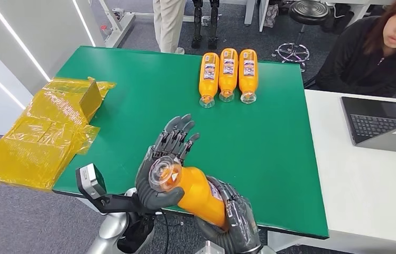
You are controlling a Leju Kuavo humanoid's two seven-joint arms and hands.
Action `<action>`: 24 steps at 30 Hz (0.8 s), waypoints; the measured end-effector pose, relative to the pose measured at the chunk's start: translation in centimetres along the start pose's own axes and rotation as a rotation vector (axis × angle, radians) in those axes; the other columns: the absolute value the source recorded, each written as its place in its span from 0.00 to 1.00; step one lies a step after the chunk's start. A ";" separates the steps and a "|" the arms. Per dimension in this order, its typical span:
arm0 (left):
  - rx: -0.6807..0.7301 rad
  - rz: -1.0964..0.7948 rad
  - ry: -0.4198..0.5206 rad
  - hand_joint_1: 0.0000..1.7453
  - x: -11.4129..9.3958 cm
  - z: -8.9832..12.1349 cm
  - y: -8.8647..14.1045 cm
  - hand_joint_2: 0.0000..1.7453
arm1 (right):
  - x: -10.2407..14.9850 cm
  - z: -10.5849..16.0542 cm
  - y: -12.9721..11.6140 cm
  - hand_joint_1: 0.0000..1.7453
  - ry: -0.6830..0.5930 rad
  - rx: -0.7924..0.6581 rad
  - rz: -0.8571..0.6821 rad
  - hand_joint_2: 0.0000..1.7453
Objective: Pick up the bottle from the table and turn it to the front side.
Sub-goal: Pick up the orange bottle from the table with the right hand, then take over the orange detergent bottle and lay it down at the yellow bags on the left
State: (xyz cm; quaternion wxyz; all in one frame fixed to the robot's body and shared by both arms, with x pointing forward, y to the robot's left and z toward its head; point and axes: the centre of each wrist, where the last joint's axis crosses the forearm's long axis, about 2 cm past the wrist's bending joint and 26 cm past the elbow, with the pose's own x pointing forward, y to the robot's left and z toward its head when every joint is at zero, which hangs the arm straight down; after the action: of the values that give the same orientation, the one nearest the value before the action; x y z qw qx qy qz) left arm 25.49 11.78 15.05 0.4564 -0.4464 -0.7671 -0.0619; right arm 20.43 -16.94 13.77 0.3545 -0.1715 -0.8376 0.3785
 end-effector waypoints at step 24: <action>0.016 -0.092 -0.028 1.00 0.8 -0.9 1.2 1.00 | -0.1 -2.3 0.0 1.00 -0.019 -0.008 -0.037 1.00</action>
State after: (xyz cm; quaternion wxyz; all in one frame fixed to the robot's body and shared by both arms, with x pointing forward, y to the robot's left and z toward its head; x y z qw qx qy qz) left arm 26.81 12.54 15.82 0.4461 -0.4079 -0.7935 -0.0702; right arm 22.19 -15.81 14.81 0.3527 -0.1538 -0.8455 0.3702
